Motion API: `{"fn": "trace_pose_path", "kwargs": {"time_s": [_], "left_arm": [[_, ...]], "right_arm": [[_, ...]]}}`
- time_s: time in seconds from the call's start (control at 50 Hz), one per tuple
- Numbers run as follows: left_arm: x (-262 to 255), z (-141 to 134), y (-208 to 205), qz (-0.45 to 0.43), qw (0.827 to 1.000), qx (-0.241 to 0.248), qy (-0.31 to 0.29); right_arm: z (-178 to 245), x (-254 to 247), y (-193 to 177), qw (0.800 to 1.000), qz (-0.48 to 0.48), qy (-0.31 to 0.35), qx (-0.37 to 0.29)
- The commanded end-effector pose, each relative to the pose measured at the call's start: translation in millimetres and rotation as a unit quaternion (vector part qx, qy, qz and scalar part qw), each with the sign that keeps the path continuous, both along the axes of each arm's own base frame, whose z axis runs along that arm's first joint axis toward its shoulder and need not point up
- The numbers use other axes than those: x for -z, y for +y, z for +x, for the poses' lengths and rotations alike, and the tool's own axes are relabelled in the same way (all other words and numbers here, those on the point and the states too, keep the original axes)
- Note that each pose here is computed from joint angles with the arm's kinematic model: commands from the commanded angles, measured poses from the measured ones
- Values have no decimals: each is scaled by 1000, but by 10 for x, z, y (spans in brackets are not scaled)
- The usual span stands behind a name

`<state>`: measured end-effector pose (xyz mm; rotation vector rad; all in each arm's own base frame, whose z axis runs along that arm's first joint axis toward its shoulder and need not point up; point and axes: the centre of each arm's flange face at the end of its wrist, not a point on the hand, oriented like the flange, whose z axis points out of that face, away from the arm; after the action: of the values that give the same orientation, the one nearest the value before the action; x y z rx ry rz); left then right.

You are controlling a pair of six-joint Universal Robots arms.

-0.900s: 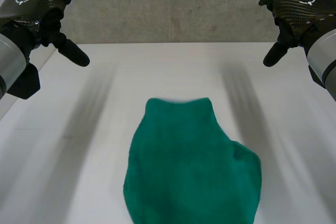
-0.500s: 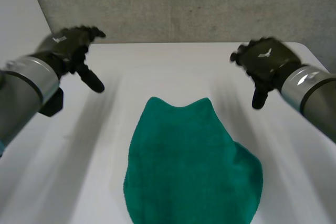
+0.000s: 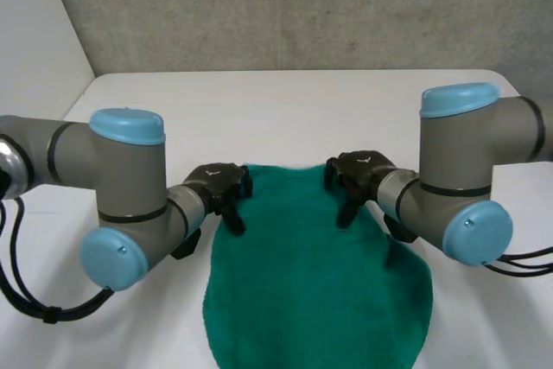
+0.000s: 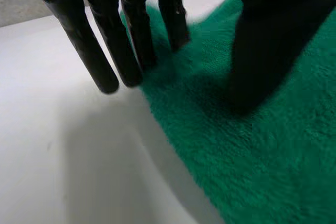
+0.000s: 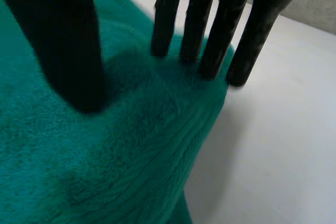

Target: Fold the towel.

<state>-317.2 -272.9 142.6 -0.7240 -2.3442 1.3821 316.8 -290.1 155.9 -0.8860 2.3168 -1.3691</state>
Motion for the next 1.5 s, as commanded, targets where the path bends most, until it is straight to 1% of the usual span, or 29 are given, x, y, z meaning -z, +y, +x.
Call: {"fn": "trace_pose_path", "kwargs": {"time_s": [0.02,0.08,0.1,0.14,0.16,0.18,0.2,0.22,0.24,0.26,0.28,0.32,0.36,0.4,0.44,0.48,0.56,0.64,0.68,0.76,0.86,0.9,0.96,1.02,1.08,1.16,1.18,1.38,1.5], "left_arm": [[-246,-121,-242,-70,997,-1,33],[-583,-187,-387,-140,989,6,42],[-826,-220,-440,-189,981,10,47],[-1143,-223,-477,-249,967,3,59],[-1317,-225,-490,-281,957,-4,71],[-1631,-208,-504,-340,935,-21,99],[-1775,-188,-496,-366,923,-30,114],[-1910,-166,-482,-390,911,-40,129],[-2037,-139,-459,-413,898,-48,142],[-2206,-91,-388,-443,880,-59,162],[-2271,-70,-348,-456,871,-62,171],[-2282,-21,-250,-466,865,-62,177],[-2252,-11,-217,-463,867,-60,175],[-1983,11,-127,-430,888,-53,153],[-1892,10,-105,-418,895,-50,145],[-1462,-17,60,-354,928,-31,110],[-930,34,252,-271,961,-17,59],[-545,85,356,-216,976,-9,22],[-198,161,520,-159,987,0,-17],[-15,227,730,-112,992,12,-49],[58,375,1080,-40,993,23,-110],[27,390,1123,-35,992,25,-114],[-72,439,1244,-24,992,31,-124],[-226,468,1491,-13,989,59,-133],[-350,445,1616,-21,989,78,-128],[-485,426,1604,-44,989,79,-117],[-517,422,1579,-51,989,76,-112],[-958,370,781,-133,990,-12,-53],[-880,255,332,-137,989,-20,-43]], "right_arm": [[205,-429,-327,993,-111,-50,-4],[247,-675,-380,985,-157,-73,-5],[271,-1116,-432,966,-232,-112,-2],[259,-1408,-452,949,-284,-139,4],[266,-1660,-430,929,-332,-165,8],[266,-1662,-430,928,-332,-166,8],[260,-1780,-419,918,-355,-178,11],[260,-1781,-419,918,-355,-178,11],[196,-2122,-355,883,-418,-213,23],[177,-2179,-334,877,-428,-218,24],[176,-2179,-334,877,-428,-218,24],[141,-2162,-236,881,-422,-215,19],[129,-2068,-212,890,-408,-205,18],[119,-1856,-187,907,-379,-184,15],[114,-1772,-179,913,-368,-174,15],[98,-1504,-131,932,-336,-138,9],[58,-1038,-5,956,-286,-69,-6],[73,-373,207,976,-216,6,-40],[70,-266,247,978,-204,18,-46],[-42,142,422,985,-139,82,-68],[-142,187,574,985,-94,117,-84],[-182,131,623,985,-82,127,-88],[-309,-34,839,977,-37,175,-117],[-389,-63,970,964,-6,217,-152],[-441,-126,1002,954,-2,245,-172],[-456,-285,837,962,-44,226,-147],[-422,-388,730,968,-85,199,-126],[-276,-647,481,981,-150,102,-69],[-89,-487,408,983,-127,77,-104]]}}
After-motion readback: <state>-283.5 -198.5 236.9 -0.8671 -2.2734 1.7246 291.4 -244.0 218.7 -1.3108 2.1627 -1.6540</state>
